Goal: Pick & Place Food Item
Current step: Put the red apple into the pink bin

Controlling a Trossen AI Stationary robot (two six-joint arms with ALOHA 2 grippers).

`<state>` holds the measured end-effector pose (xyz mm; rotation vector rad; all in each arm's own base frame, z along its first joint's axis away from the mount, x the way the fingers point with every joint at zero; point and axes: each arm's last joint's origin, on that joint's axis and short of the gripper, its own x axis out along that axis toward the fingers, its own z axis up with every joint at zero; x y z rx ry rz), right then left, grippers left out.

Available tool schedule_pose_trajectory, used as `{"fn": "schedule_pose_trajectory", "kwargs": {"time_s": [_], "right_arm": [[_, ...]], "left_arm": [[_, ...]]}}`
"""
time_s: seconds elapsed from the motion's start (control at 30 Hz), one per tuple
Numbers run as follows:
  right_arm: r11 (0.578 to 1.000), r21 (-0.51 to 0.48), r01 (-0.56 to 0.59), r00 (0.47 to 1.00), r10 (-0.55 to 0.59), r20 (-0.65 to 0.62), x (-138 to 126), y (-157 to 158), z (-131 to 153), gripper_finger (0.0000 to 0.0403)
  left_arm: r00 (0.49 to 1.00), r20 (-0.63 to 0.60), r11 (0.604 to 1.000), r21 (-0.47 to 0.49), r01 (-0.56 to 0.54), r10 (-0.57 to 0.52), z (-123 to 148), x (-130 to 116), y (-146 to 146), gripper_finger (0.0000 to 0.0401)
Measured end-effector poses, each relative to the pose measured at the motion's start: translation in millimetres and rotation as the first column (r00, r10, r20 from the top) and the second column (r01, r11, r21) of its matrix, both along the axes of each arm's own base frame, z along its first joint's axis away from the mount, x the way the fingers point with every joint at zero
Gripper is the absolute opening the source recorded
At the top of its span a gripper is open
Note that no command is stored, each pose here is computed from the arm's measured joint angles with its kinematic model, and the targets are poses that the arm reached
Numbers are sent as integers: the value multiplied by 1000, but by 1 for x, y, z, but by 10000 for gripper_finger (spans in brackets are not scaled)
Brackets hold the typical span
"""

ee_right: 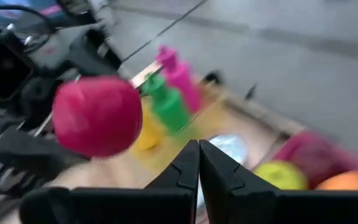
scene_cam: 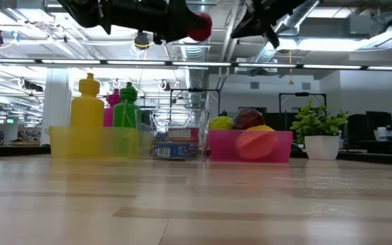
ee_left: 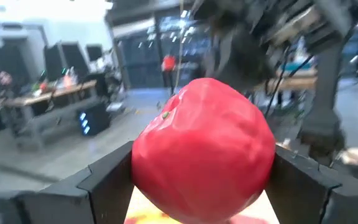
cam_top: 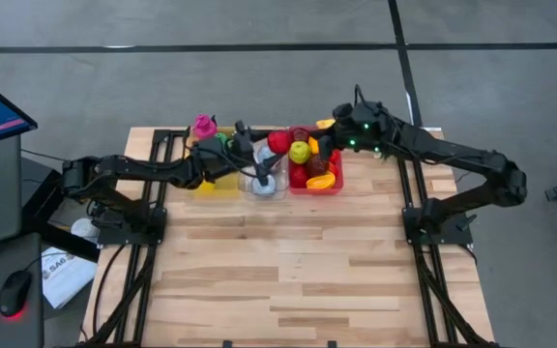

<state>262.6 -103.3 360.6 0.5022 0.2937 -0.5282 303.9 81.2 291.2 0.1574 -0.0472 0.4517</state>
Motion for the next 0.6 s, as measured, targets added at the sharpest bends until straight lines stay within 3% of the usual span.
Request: {"fn": "schedule_pose_trajectory", "kwargs": {"time_s": [0.17,0.47,0.6], "right_arm": [[975,173,-139,988,123,96,-6,-20,0,8],[906,267,-327,940,283,190,-23,-54,-2,2],[840,308,-447,889,380,254,-20,-63,-6,3]], "left_arm": [[995,73,997,37,72,-75,8,-3,7,294],[993,93,997,4,76,-76,8,-4,12,294],[993,93,997,2,77,-77,8,-4,12,294]]}}
